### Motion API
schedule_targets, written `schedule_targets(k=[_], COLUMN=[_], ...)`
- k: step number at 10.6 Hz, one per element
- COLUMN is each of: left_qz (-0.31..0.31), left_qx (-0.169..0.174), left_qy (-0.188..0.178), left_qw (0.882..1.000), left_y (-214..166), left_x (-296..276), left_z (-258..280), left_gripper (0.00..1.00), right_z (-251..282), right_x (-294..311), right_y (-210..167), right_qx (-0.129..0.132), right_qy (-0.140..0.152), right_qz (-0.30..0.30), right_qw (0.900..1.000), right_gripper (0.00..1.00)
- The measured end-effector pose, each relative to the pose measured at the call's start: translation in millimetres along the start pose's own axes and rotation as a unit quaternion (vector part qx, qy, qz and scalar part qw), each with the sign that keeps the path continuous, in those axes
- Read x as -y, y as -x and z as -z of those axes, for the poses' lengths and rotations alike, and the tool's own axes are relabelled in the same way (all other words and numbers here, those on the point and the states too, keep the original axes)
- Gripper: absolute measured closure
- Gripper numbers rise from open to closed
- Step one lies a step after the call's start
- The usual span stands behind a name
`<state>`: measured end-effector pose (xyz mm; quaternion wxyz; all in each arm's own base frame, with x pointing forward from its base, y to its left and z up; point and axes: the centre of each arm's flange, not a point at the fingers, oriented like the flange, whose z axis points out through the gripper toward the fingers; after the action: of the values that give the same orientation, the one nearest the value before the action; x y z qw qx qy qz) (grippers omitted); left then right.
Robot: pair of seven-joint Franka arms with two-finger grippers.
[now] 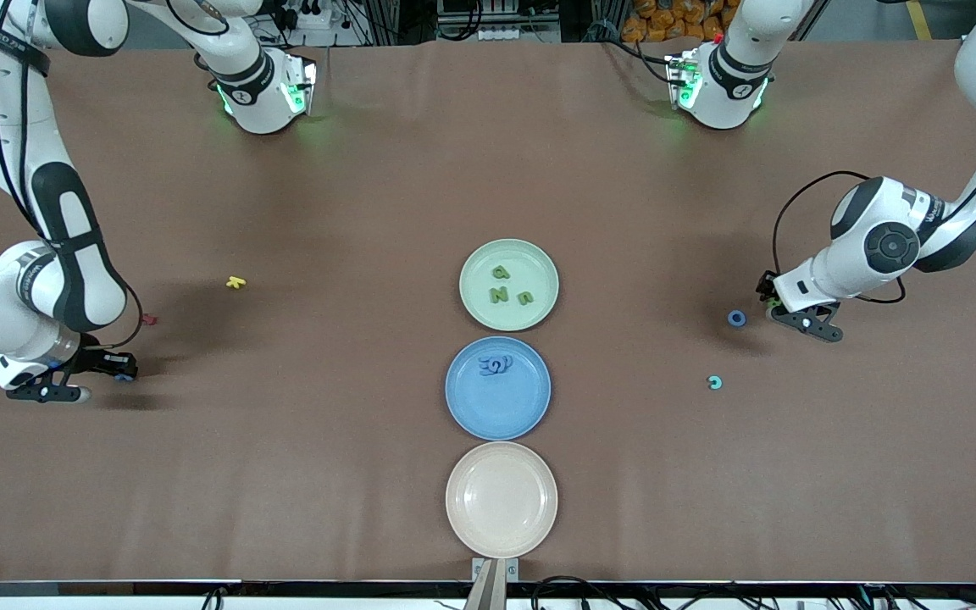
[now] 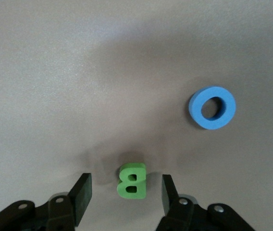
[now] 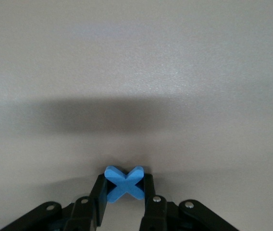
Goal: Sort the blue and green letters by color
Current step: 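Lower the left gripper toward the green B while the right gripper grasps the blue x, then grasp the green B with the left gripper while the right gripper carries the x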
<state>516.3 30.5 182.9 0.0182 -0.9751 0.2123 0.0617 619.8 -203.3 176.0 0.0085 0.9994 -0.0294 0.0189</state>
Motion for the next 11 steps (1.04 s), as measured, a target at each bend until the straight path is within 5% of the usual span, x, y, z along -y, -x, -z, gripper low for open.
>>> schedule_targets(k=[5, 8, 11], left_qz=[-0.002, 0.004, 0.006], left_qx=[-0.005, -0.006, -0.008], left_qy=[0.003, 0.001, 0.000], left_qw=[1.000, 1.000, 1.000], left_y=[0, 1, -1], left_x=[1, 8, 11], left_z=[-5, -5, -4], left_gripper=[0.42, 0.73, 0.72], right_z=[8, 21, 33], right_x=[56, 122, 226], right_y=[-19, -34, -42], right_qx=[-0.002, -0.003, -0.011], right_qy=[-0.010, -0.020, -0.032], right_qz=[-0.030, -0.078, -0.131], right_qw=[1.000, 0.997, 0.991], right_gripper=[0.66, 0.66, 0.66])
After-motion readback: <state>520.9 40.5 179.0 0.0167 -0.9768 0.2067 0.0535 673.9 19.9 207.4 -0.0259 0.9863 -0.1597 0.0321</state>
